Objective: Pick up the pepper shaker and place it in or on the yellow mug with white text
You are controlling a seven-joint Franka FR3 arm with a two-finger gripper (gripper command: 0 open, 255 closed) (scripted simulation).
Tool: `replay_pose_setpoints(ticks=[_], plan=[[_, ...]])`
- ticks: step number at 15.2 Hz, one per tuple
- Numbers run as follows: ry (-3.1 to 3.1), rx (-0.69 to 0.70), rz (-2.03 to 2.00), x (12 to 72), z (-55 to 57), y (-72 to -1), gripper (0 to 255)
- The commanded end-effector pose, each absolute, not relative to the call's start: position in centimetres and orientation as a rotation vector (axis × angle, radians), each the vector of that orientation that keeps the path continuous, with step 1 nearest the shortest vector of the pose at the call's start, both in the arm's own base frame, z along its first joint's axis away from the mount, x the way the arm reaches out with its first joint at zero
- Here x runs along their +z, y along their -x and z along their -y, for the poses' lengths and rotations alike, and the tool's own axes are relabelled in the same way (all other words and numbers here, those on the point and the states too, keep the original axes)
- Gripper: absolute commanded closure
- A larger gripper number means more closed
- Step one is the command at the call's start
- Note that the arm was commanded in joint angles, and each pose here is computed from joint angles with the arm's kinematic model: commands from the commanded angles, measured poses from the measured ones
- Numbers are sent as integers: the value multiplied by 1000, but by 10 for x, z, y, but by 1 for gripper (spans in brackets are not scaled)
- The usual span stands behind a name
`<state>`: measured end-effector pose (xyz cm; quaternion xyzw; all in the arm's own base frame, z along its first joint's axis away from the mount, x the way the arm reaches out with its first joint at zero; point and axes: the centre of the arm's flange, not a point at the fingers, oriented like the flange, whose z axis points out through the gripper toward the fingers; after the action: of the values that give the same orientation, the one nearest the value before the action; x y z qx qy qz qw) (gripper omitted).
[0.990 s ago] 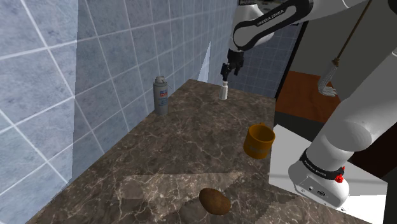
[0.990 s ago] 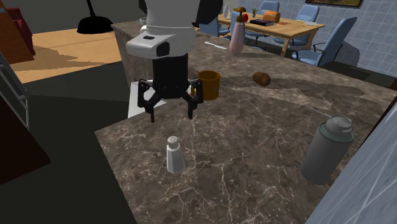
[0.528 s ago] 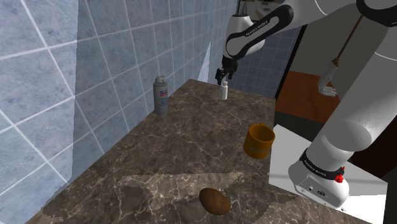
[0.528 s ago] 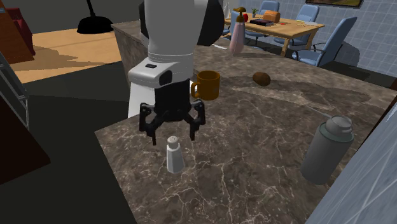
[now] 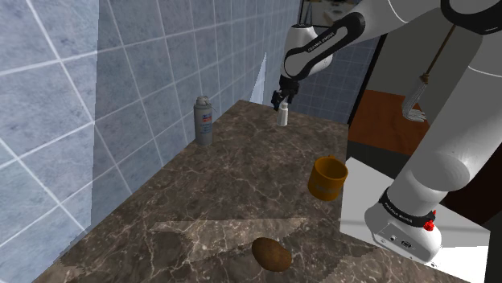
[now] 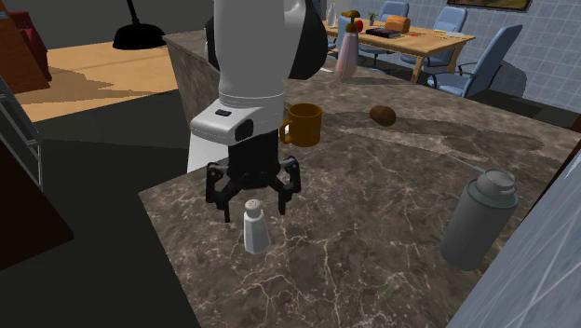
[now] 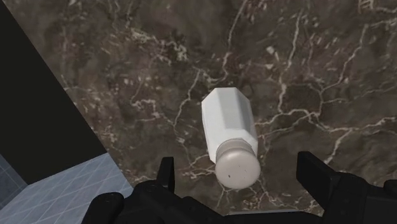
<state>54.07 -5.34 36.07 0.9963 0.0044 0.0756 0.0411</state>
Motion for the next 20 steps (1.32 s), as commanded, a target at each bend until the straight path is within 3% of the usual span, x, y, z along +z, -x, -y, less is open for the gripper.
replay_pose_setpoints(ticks=[1,3,4,13,20], plan=[[-3051,232,-13,361,53,-541,0],[-3051,232,-13,361,53,-541,0],[-3051,232,-13,361,53,-541,255],[-3051,232,-13,361,53,-541,255],[-3051,232,-13,398,53,-541,255]])
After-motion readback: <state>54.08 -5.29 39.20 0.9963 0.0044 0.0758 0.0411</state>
